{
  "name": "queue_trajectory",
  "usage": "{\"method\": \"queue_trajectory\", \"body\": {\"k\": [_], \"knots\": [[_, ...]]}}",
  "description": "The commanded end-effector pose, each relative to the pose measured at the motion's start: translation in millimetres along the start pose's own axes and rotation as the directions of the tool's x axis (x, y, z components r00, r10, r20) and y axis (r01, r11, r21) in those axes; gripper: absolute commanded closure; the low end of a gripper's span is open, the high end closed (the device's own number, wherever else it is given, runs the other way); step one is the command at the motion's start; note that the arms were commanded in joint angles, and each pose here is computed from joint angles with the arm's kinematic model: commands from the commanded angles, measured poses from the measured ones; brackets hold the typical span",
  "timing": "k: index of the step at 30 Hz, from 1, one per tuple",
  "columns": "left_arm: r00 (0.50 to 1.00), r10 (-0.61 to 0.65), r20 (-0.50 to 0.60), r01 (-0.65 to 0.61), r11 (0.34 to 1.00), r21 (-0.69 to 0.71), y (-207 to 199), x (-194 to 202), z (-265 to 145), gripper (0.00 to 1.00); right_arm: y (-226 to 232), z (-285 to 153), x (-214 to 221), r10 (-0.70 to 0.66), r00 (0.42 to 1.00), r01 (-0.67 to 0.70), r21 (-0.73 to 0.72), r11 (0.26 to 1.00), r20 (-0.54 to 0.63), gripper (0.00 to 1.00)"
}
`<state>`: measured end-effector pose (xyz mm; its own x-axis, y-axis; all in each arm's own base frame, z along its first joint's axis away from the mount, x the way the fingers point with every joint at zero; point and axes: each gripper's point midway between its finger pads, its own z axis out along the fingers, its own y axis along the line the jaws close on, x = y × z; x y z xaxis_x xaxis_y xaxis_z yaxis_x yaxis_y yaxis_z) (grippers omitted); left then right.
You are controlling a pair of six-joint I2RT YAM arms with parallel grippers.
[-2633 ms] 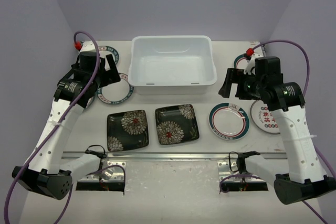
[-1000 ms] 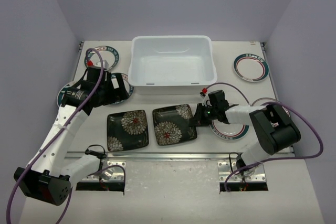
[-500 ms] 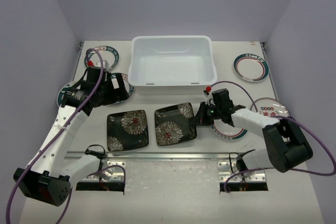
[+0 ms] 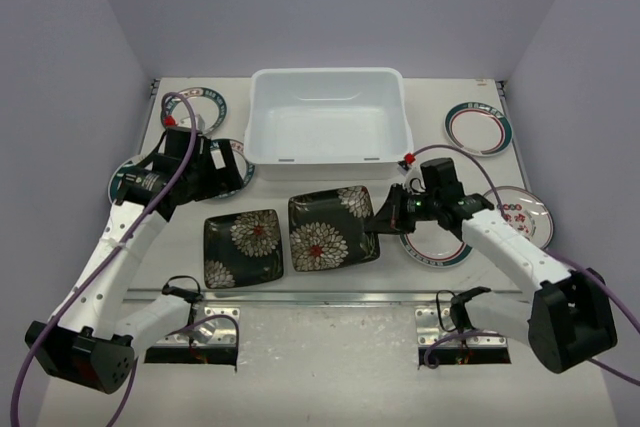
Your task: Place the plates into the plastic bin on the countertop
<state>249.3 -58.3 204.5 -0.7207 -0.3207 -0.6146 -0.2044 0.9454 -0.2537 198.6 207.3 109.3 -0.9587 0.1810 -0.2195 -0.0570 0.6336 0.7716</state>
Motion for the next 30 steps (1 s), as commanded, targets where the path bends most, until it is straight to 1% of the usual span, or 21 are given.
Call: {"method": "queue_trajectory", "body": {"k": [1, 3, 4, 7, 9, 11, 14, 15, 17, 19, 20, 21, 25, 30], "knots": [[0.994, -0.021, 0.111, 0.029, 0.997, -0.072, 8, -27, -16, 0.0, 90, -43, -12, -0.12, 0.993, 0.114, -0.254, 0.96, -0.01, 1.0], [0.99, -0.017, 0.138, 0.034, 0.992, -0.121, 17, -32, -18, 0.0, 99, -47, -15, -0.123, 0.992, 0.117, -0.271, 0.956, -0.007, 1.0], [0.989, -0.013, 0.146, 0.035, 0.988, -0.15, 21, -35, -18, 0.0, 111, -52, -23, -0.134, 0.991, 0.13, -0.288, 0.949, 0.007, 1.0], [0.988, -0.004, 0.155, 0.03, 0.985, -0.169, 23, -40, -20, 0.0, 127, -58, -43, -0.124, 0.992, 0.126, -0.305, 0.944, 0.026, 1.0], [0.988, -0.004, 0.155, 0.031, 0.985, -0.172, 23, -42, -21, 0.0, 143, -66, -63, -0.125, 0.99, 0.138, -0.315, 0.939, 0.061, 1.0], [0.988, -0.009, 0.157, 0.035, 0.986, -0.164, 21, -42, -22, 0.0, 145, -62, -92, -0.088, 0.993, 0.108, -0.295, 0.95, 0.08, 1.0], [0.987, -0.017, 0.16, 0.042, 0.987, -0.155, 21, -41, -23, 0.0, 154, -70, -140, -0.09, 0.983, 0.132, -0.277, 0.952, 0.159, 1.0], [0.987, -0.02, 0.16, 0.045, 0.987, -0.153, 21, -39, -24, 0.0, 153, -68, -160, -0.095, 0.98, 0.14, -0.267, 0.953, 0.175, 1.0], [0.988, -0.021, 0.154, 0.044, 0.988, -0.149, 22, -36, -24, 0.0, 140, -55, -182, -0.094, 0.98, 0.134, -0.226, 0.965, 0.178, 1.0], [0.989, -0.022, 0.149, 0.044, 0.988, -0.145, 22, -33, -24, 0.0, 134, -45, -210, -0.116, 0.974, 0.15, -0.171, 0.974, 0.196, 1.0], [0.989, -0.021, 0.145, 0.043, 0.988, -0.146, 23, -31, -24, 0.0, 123, -35, -221, -0.104, 0.976, 0.131, -0.137, 0.982, 0.19, 1.0], [0.99, -0.02, 0.142, 0.041, 0.988, -0.147, 24, -29, -25, 0.0, 120, -31, -239, -0.129, 0.971, 0.149, -0.092, 0.984, 0.201, 1.0], [0.991, -0.016, 0.131, 0.036, 0.987, -0.159, 30, -20, -25, 0.0, 95, -10, -277, -0.161, 0.964, 0.161, 0.015, 0.987, 0.212, 1.0], [0.995, -0.01, 0.102, 0.027, 0.987, -0.161, 33, -8, -19, 0.0, 73, 12, -316, -0.125, 0.967, 0.116, 0.056, 0.992, 0.22, 1.0]]}}
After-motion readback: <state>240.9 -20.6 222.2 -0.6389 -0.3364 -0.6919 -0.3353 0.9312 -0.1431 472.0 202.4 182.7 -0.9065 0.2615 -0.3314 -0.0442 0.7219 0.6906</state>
